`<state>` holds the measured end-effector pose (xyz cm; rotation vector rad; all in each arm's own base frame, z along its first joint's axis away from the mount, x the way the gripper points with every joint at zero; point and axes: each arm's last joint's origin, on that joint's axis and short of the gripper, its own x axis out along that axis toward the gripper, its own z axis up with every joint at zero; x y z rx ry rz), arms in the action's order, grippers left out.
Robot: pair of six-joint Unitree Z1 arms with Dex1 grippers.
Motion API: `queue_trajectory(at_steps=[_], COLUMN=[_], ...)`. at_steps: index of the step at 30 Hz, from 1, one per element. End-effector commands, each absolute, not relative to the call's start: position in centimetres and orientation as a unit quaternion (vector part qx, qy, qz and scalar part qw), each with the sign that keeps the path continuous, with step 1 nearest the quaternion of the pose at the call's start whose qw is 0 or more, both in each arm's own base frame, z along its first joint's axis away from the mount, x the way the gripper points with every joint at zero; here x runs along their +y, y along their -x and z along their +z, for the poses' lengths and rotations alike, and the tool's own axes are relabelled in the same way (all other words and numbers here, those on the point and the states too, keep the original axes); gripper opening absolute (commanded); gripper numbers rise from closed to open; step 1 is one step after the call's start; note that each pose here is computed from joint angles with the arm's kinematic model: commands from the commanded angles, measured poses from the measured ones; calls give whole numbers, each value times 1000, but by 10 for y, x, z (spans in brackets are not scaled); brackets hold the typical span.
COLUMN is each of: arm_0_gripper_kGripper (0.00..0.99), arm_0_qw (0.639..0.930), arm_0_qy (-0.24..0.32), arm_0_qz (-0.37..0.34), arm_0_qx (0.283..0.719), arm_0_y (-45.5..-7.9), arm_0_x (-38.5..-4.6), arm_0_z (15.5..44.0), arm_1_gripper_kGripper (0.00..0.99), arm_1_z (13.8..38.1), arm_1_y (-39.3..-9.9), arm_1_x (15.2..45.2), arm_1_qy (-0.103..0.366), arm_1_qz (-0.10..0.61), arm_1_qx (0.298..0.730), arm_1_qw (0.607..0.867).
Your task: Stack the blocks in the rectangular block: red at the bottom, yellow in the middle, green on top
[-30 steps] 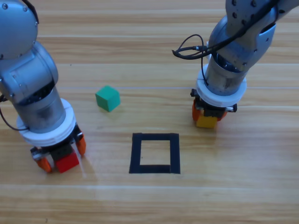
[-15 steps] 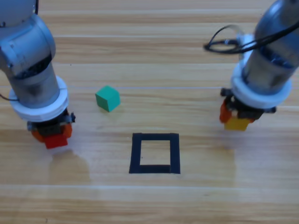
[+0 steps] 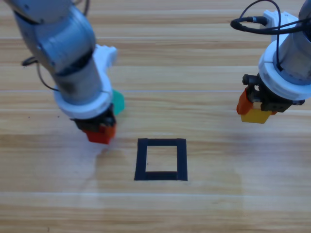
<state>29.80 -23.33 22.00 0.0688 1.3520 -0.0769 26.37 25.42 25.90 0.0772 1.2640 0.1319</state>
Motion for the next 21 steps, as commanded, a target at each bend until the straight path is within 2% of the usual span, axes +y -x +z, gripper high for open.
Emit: queue_trajectory(at_steps=[1,8,13,16,21], arm_0_gripper_kGripper=[44,58,58,57,55], arm_0_qw=[769,775,774,771,761], arm_0_qy=[-100,-105,-68,-36,8], arm_0_qz=[-109,-130,-85,-31,-2], arm_0_qx=[622,610,624,635,648], arm_0_y=[-273,-262,-265,-272,-275], arm_0_x=[-296,-318,-323,-329,-336], arm_0_z=[203,210,204,201,201], arm_1_gripper_kGripper=[0,0,0,0,0], arm_1_z=[245,243,242,240,238], arm_1_y=[-260,-261,-261,-262,-263], arm_1_x=[259,261,262,263,263], arm_1_qy=[-19,-18,-17,-15,-14], arm_1_qz=[60,60,63,62,62], arm_1_qx=[607,608,610,613,614], arm_1_qw=[792,791,789,788,787])
